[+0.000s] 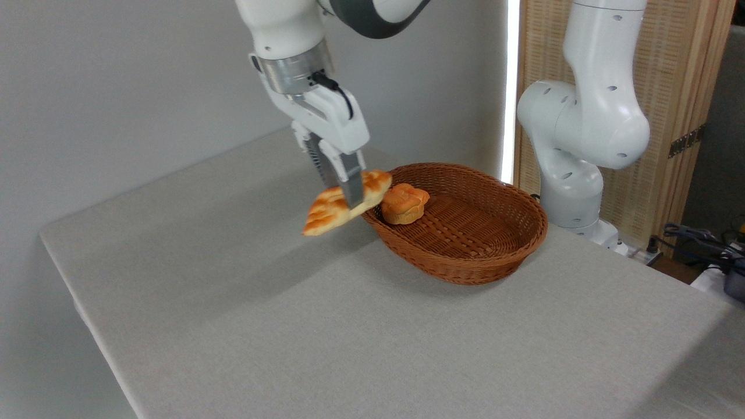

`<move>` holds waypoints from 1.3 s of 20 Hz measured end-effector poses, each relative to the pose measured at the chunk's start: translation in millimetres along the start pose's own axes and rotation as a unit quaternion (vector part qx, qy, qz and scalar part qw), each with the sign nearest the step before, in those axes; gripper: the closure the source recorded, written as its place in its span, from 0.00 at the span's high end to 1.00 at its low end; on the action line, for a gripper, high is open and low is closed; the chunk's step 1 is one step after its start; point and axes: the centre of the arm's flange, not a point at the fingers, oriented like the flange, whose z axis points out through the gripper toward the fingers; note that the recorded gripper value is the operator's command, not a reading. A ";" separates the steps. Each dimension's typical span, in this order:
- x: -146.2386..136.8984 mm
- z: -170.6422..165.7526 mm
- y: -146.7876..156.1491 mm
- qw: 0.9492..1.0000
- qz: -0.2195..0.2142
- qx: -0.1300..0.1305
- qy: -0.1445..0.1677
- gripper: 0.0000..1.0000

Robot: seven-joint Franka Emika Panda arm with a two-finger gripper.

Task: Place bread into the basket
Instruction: 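Lift the braided roll and carry it over the woven basket, then lower the roll into the basket beside the round bun and release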

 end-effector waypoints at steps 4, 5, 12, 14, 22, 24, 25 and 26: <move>-33.8 27.6 17.9 0.998 0.015 -0.039 -0.043 0.86; -40.1 33.0 20.9 0.997 0.015 -0.048 -0.052 1.00; -57.8 60.3 16.0 0.994 0.008 -0.077 -0.073 1.00; -57.8 61.6 15.9 0.994 0.008 -0.078 -0.074 1.00; -55.2 59.8 15.1 0.995 0.009 -0.071 -0.067 1.00; -47.5 49.9 12.3 0.998 0.012 -0.048 -0.042 1.00; -43.3 41.1 11.5 0.999 0.014 -0.035 -0.029 1.00; -38.6 28.4 10.7 1.000 0.017 -0.019 -0.012 1.00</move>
